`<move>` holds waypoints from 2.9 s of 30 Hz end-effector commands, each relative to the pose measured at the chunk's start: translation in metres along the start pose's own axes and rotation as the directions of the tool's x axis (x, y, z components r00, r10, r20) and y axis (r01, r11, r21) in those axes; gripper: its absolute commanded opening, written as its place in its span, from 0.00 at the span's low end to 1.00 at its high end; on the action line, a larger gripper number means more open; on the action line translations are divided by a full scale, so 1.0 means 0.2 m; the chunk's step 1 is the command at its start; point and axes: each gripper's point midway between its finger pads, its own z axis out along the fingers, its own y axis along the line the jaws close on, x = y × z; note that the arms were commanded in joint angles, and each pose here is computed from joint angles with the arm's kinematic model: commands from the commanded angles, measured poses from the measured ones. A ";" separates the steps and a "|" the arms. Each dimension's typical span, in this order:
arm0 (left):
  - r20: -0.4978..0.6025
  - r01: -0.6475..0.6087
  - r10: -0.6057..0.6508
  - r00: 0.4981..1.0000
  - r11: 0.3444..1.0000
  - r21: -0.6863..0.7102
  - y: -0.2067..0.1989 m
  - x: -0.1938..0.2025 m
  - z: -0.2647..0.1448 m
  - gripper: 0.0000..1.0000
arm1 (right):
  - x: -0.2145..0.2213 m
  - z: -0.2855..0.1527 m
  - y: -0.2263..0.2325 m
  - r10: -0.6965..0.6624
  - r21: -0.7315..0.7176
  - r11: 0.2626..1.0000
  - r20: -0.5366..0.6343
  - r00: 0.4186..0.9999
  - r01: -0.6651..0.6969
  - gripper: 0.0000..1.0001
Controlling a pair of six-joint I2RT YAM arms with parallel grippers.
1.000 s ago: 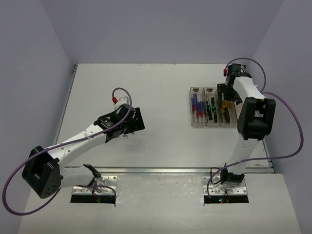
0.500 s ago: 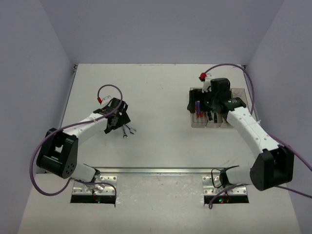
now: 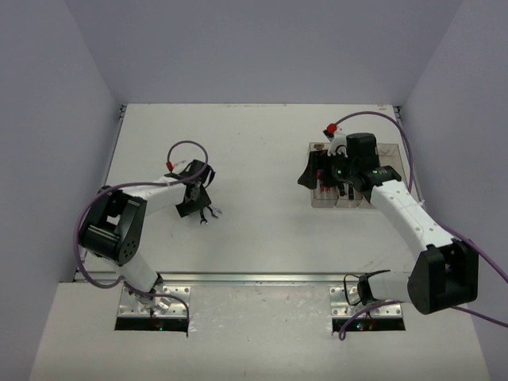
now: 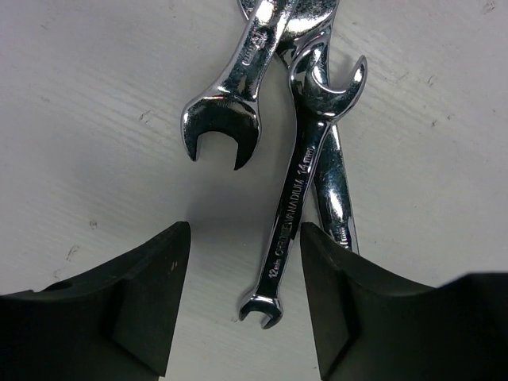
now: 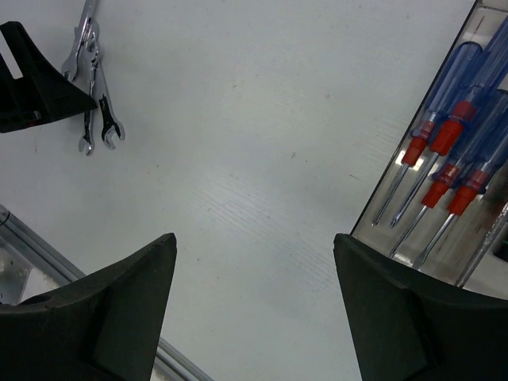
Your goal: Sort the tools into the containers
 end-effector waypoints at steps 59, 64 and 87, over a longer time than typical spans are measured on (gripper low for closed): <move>0.119 -0.004 -0.124 0.985 0.676 0.737 -0.69 0.18 -1.13 0.00 | 0.25 0.35 1.02 0.012 -0.514 0.857 -0.036 0.999 -0.029 0.00; 0.275 -0.044 -0.134 0.952 0.828 0.558 -0.57 -0.02 -1.09 1.00 | 0.24 0.40 0.68 -0.069 -0.192 0.980 -0.034 0.997 0.062 0.00; 0.290 -0.308 0.168 0.942 0.776 0.551 -0.47 0.01 -0.94 1.00 | -0.11 -0.33 -1.52 0.166 0.826 0.511 -0.367 0.915 0.238 0.00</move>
